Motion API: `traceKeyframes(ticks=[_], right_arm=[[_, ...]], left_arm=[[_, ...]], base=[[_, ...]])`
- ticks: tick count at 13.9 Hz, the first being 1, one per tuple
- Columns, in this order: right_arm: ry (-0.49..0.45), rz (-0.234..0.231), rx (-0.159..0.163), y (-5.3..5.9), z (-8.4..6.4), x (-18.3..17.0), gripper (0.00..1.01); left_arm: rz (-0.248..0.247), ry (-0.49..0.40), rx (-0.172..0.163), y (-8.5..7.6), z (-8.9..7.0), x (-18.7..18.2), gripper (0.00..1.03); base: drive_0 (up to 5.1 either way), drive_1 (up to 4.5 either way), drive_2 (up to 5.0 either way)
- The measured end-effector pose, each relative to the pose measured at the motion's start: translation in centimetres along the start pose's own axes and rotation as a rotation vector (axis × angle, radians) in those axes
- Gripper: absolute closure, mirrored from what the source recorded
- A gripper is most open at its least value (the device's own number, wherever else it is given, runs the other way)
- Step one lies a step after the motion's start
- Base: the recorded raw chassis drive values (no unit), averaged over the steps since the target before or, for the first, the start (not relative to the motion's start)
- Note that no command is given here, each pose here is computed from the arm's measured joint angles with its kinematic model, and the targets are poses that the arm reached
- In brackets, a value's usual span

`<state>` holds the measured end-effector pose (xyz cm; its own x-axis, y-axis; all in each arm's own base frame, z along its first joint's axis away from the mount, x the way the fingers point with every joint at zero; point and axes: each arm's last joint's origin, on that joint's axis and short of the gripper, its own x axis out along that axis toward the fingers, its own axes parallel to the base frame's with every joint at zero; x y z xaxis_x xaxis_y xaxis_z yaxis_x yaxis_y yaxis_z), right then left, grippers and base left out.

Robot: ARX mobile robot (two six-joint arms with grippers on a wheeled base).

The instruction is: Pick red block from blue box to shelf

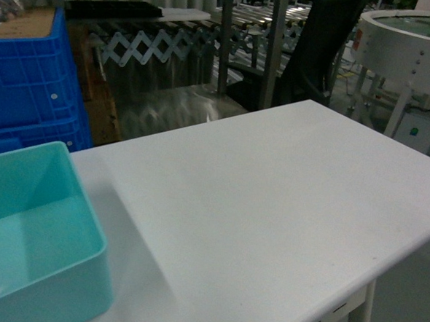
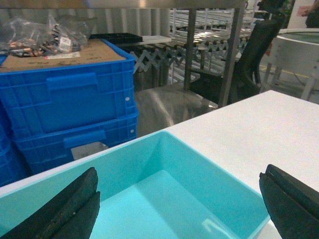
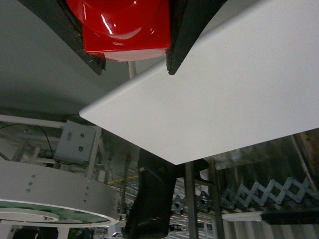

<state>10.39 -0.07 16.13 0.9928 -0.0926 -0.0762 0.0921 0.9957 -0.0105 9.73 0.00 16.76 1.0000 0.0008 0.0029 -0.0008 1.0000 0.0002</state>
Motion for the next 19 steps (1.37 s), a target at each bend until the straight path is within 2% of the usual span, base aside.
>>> traceKeyframes(ticks=[19], right_arm=[[0.000,0.000,0.000,0.00,0.00,0.00,0.73]], left_arm=[[0.000,0.000,0.000,0.00,0.00,0.00,0.05]], base=[[-1.4,-1.44,-1.4]])
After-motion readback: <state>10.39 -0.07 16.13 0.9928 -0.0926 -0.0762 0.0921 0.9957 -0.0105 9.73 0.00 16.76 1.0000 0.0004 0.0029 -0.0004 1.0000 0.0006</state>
